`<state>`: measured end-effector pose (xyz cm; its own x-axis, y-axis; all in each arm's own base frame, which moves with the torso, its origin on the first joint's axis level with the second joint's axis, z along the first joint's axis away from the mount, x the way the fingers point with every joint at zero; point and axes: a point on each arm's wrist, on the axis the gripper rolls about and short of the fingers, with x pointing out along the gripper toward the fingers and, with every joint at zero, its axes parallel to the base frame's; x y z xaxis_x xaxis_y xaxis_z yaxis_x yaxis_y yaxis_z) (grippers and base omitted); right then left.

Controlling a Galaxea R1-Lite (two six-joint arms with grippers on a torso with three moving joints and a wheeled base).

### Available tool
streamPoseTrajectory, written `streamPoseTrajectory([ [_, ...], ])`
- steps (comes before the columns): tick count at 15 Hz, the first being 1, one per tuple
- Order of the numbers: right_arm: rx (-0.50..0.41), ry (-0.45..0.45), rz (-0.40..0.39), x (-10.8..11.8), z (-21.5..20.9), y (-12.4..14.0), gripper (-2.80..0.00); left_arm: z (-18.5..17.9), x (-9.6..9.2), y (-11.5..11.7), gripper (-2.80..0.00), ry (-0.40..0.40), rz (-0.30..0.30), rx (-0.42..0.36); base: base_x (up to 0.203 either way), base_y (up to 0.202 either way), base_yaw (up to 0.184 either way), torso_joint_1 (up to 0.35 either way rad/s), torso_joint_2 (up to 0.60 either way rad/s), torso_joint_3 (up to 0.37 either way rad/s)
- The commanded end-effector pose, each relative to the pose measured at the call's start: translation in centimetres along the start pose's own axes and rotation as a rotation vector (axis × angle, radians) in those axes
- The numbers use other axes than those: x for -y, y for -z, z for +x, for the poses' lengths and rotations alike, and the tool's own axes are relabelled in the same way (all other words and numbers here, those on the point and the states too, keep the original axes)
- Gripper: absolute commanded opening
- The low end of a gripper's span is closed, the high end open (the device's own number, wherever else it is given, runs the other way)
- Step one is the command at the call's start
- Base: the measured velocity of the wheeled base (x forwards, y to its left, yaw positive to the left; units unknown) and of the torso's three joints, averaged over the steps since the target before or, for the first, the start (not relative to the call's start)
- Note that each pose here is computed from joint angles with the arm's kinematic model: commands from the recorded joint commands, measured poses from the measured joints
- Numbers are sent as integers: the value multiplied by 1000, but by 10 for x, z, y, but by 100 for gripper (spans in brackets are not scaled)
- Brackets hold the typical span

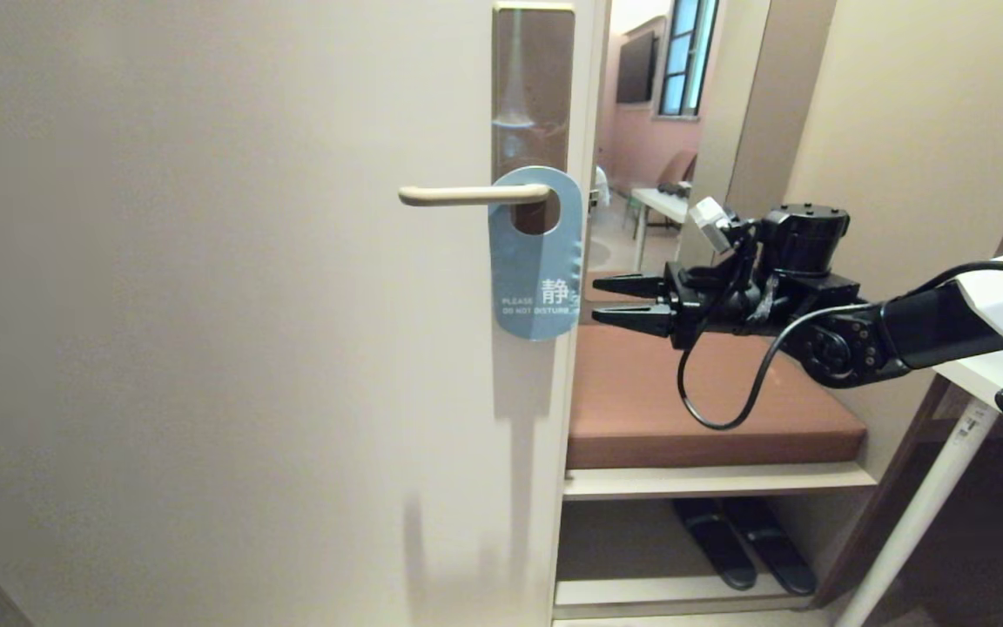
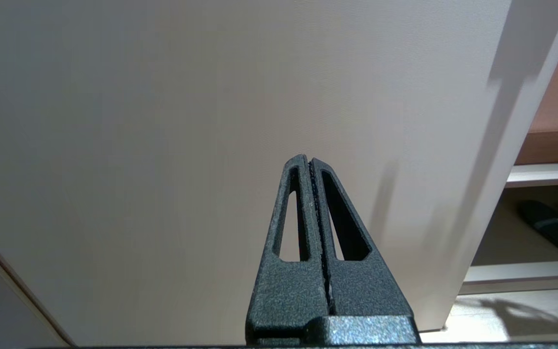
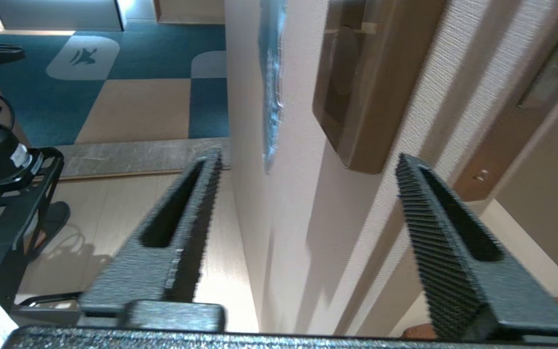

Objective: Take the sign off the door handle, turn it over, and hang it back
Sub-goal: Take down the sign

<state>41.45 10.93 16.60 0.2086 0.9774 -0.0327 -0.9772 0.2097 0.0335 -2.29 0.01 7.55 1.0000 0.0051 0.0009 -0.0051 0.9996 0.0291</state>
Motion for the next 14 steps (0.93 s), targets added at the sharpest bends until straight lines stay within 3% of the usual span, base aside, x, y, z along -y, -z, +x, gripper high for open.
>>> streamPoseTrajectory([
  [1, 6, -23, -13, -5, 4, -5, 0, 0, 0, 0, -280, -1, 0, -1, 0, 0, 0, 0, 0, 0],
  [14, 11, -78, -27, -22, 21, -18, 0, 0, 0, 0, -280, 0, 0, -1, 0, 0, 0, 0, 0, 0],
])
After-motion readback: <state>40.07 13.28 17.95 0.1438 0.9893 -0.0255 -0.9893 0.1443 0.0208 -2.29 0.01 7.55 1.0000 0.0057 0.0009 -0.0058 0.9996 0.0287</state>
